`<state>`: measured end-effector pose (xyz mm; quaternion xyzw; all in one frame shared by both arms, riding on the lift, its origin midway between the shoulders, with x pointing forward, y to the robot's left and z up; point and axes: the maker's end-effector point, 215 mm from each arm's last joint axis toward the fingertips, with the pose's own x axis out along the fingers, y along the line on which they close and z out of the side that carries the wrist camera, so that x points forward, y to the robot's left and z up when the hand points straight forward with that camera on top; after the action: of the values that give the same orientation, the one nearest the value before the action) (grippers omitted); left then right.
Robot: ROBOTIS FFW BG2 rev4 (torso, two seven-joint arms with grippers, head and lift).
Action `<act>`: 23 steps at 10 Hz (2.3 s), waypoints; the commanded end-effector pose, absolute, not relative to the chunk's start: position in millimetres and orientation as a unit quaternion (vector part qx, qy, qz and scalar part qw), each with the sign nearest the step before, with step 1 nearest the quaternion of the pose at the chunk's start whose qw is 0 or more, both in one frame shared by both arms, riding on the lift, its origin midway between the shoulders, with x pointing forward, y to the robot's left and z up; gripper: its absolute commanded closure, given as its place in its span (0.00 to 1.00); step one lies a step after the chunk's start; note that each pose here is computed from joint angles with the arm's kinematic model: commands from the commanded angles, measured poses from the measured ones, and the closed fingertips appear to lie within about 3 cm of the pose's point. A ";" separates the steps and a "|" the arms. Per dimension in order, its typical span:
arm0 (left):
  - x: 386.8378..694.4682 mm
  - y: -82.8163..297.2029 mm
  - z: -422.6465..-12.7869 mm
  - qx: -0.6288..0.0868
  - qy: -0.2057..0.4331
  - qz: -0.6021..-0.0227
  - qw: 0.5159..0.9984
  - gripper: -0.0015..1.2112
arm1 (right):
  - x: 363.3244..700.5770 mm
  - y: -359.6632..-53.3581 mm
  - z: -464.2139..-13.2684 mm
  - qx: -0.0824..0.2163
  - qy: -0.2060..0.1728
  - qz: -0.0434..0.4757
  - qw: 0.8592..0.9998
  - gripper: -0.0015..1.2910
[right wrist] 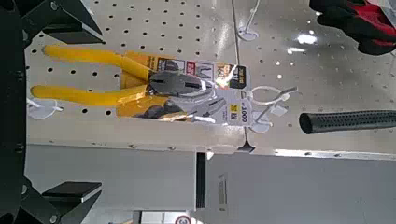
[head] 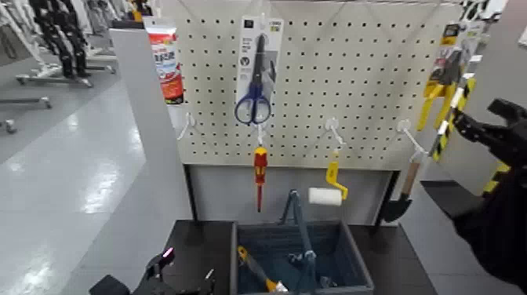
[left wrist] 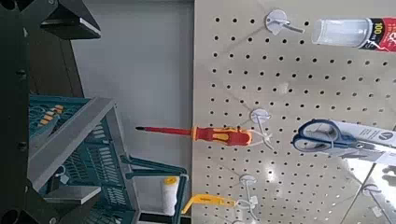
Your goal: Put the yellow pliers into the crate.
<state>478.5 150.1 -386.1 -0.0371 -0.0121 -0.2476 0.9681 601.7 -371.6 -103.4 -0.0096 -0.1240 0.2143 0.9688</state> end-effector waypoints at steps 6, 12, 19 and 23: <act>480.3 148.7 -384.6 -0.035 -0.014 -0.250 0.968 0.11 | 644.1 -342.1 -76.8 0.059 -0.140 0.339 0.928 0.15; 481.7 146.8 -382.4 -0.033 -0.016 -0.251 0.967 0.11 | 652.6 -303.9 -76.3 0.089 -0.124 0.427 0.891 0.23; 481.3 145.9 -382.6 -0.031 -0.017 -0.252 0.967 0.11 | 654.9 -292.3 -69.4 0.082 -0.123 0.437 0.887 0.84; 481.8 146.2 -381.3 -0.029 -0.019 -0.253 0.967 0.11 | 655.2 -287.8 -66.4 0.078 -0.124 0.441 0.886 0.84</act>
<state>481.8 146.1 -381.5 -0.0297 -0.0184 -0.2525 0.9670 655.2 -288.1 -67.0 0.0785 -0.1230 0.4406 0.8857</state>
